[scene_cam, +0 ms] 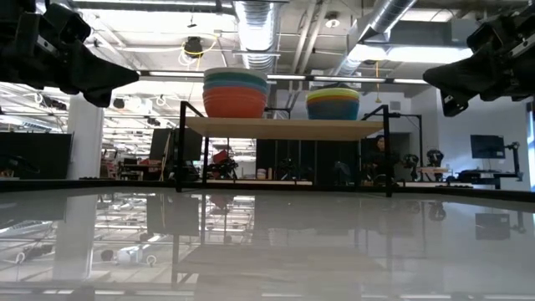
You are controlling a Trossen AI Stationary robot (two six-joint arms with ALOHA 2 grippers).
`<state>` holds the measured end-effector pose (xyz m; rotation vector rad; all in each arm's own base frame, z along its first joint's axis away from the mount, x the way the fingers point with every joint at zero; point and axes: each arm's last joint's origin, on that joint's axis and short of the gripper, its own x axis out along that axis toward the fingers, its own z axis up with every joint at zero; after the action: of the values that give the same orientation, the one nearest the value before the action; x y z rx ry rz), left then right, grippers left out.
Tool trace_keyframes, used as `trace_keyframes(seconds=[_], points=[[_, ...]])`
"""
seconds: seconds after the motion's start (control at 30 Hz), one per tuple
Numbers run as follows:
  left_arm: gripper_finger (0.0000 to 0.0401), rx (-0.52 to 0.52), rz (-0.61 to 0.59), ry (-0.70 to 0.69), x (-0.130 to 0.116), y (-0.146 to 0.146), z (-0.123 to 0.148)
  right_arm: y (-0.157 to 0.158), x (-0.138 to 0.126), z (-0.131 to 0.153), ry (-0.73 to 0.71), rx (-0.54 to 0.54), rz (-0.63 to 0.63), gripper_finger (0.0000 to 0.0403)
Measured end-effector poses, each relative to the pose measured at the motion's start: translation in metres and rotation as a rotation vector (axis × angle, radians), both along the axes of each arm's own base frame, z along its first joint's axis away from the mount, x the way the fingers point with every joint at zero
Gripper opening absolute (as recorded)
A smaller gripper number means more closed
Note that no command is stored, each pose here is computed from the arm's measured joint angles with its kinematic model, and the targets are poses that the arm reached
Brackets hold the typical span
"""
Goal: Place and stack bowls onto a shelf
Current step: Return to Home Position
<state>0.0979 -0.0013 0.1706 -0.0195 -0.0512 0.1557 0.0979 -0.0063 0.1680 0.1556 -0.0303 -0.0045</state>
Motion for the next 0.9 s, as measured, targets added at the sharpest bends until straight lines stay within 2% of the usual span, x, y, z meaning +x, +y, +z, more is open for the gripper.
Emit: trace_keyframes(seconds=[0.9], points=[[0.0000,-0.001,0.003,-0.011,-0.0006,0.0001,0.0009,0.0000,0.0000,-0.0002,0.001,0.000,0.000,0.0059]])
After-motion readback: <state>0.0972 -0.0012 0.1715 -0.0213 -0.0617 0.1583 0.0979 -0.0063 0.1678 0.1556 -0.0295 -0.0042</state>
